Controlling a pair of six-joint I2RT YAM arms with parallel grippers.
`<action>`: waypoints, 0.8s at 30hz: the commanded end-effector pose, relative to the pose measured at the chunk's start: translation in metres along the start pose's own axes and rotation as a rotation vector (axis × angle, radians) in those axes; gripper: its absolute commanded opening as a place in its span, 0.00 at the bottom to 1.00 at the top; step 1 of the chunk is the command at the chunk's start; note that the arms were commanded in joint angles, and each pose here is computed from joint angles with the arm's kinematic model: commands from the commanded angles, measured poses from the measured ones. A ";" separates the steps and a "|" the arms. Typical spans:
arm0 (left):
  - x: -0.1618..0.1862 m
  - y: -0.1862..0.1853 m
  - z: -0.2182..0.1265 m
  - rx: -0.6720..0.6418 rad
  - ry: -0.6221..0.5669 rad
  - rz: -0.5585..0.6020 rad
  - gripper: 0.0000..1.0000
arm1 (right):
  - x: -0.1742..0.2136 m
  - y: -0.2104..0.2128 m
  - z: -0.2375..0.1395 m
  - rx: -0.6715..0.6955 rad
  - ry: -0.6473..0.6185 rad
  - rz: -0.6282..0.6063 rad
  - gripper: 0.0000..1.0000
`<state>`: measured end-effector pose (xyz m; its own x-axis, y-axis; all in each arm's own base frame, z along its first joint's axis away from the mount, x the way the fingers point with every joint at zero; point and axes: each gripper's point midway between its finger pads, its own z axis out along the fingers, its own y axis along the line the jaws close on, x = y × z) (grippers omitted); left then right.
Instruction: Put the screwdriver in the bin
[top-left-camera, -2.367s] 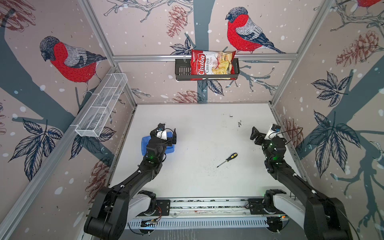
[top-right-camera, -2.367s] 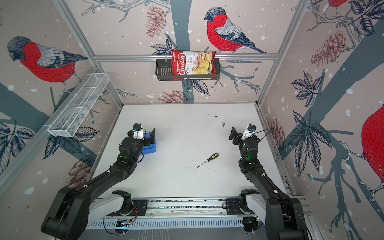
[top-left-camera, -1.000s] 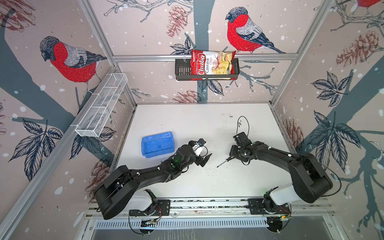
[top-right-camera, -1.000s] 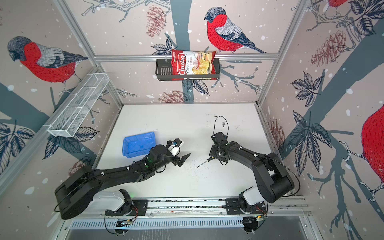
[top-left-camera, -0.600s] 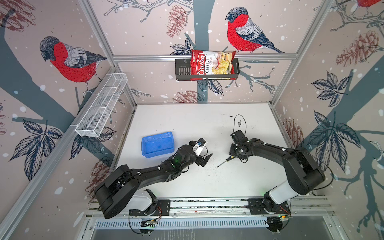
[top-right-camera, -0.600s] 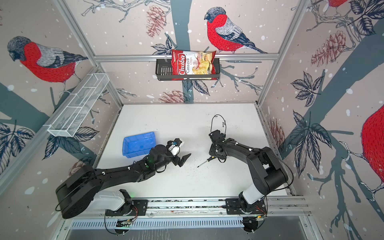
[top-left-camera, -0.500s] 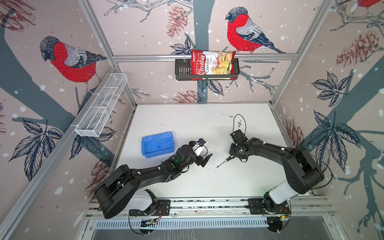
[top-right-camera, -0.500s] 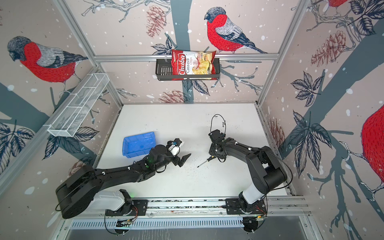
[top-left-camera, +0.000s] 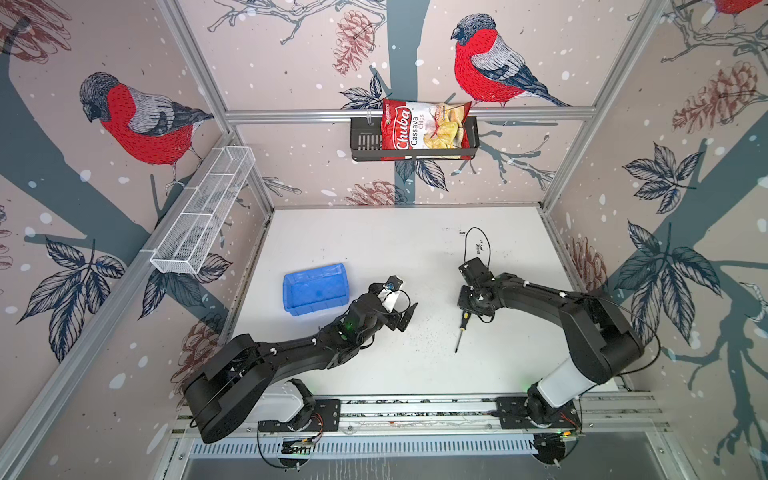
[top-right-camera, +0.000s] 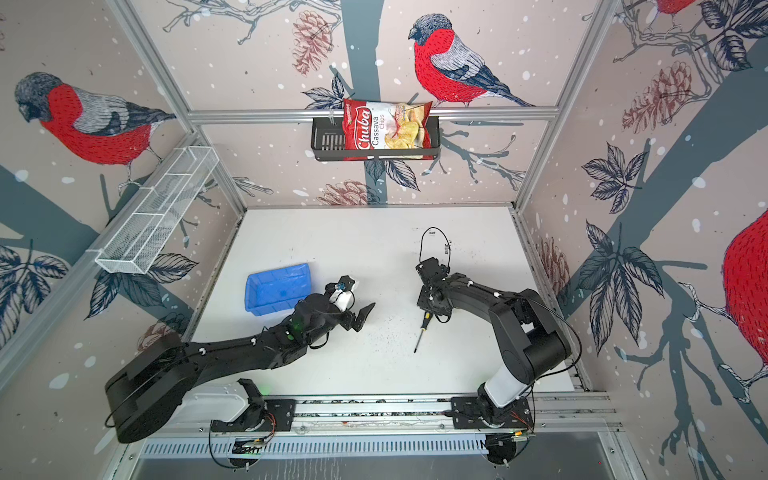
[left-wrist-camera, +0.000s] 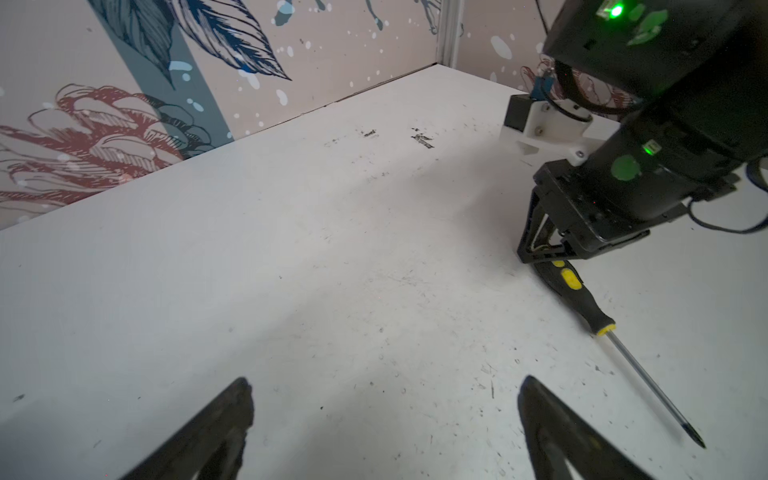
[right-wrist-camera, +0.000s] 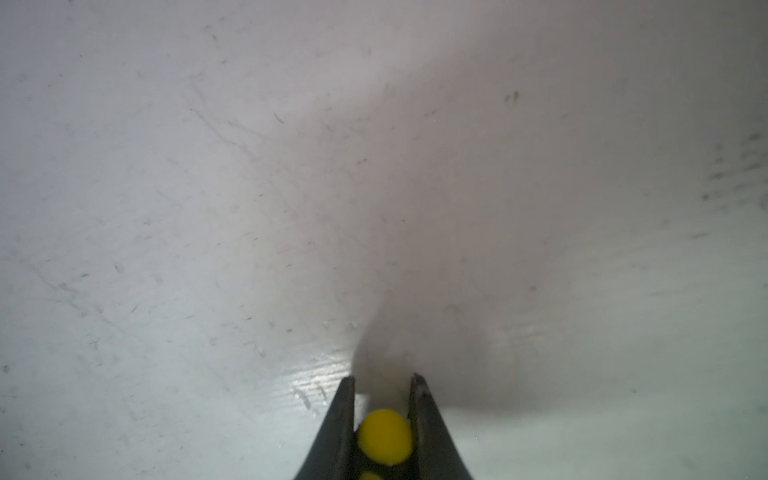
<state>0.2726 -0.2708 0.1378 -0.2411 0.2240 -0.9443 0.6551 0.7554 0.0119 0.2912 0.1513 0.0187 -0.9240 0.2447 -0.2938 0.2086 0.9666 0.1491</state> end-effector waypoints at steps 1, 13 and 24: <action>-0.011 0.010 -0.002 -0.060 -0.039 -0.052 0.98 | -0.002 0.004 -0.001 -0.006 0.000 -0.023 0.12; -0.020 0.016 0.011 -0.002 -0.049 -0.166 0.98 | -0.054 0.043 -0.024 -0.133 -0.152 -0.099 0.10; -0.038 -0.004 0.030 0.232 -0.033 -0.240 0.98 | -0.087 0.094 -0.062 -0.327 -0.271 -0.270 0.05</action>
<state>0.3073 -0.2891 0.1531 -0.3878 0.0492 -0.9204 0.6805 0.6889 -0.2498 0.3623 0.1994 0.0937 -0.8437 0.0964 -0.5280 -0.0657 0.9578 0.2798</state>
